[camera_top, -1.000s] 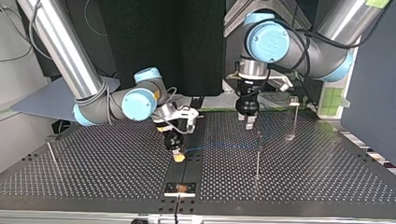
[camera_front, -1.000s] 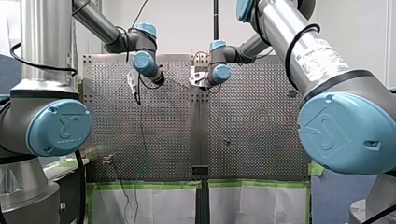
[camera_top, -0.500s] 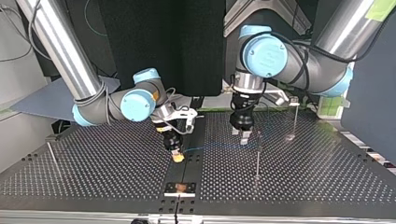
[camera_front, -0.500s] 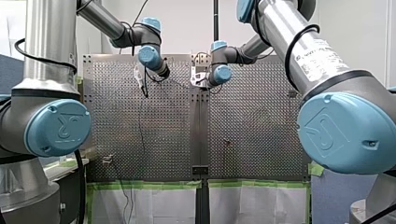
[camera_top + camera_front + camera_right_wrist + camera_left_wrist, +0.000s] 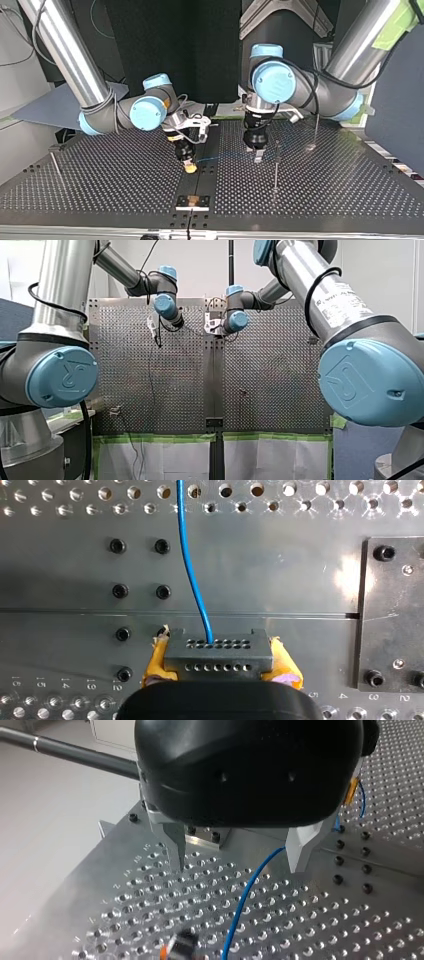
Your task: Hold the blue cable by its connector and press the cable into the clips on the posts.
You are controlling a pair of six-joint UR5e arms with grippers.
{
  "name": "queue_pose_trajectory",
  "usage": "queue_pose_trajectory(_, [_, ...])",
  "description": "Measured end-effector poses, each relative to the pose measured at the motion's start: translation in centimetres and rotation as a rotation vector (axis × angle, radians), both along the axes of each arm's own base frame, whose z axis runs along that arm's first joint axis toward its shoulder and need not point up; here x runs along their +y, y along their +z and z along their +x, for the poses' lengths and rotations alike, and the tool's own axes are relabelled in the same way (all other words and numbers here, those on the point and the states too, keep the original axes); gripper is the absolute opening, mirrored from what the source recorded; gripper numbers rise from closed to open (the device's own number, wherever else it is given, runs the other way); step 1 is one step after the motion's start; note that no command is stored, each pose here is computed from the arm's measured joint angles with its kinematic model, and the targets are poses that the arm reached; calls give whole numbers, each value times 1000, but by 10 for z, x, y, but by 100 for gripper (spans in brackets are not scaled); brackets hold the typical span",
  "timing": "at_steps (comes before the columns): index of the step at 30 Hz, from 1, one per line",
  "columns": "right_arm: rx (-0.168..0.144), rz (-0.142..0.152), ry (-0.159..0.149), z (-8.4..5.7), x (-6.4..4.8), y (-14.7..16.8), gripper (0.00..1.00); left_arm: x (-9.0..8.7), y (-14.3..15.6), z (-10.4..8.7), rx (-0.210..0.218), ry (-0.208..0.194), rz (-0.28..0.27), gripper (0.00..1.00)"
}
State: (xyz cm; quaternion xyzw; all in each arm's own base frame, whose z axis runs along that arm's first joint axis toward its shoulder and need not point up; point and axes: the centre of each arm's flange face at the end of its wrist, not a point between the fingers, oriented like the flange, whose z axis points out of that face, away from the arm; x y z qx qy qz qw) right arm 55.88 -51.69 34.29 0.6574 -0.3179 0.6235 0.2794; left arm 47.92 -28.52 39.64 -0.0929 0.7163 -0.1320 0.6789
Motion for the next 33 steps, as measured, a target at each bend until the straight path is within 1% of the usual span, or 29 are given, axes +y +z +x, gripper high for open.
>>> queue_pose_trajectory(5, [2, 0, 0, 0, 0, -1, 0, 1, 5, 11, -11, 15, -3, 100])
queue_pose_trajectory(10, [4, 1, 0, 0, -1, -2, 0, 1, -3, 19, 13, 23, 7, 100])
queue_pose_trajectory(17, [8, 1, -1, -1, -2, -4, 0, 4, -8, 30, 23, 39, 16, 100])
queue_pose_trajectory(23, [6, -2, -6, -3, -5, -2, 0, 5, 2, 40, 10, 55, 17, 100])
queue_pose_trajectory(28, [7, -2, -9, -5, -6, -2, 0, 3, 2, 50, 28, 65, 42, 100])
queue_pose_trajectory(33, [8, 1, -8, -5, -7, -4, 0, 4, 7, 54, 27, 82, 55, 100])
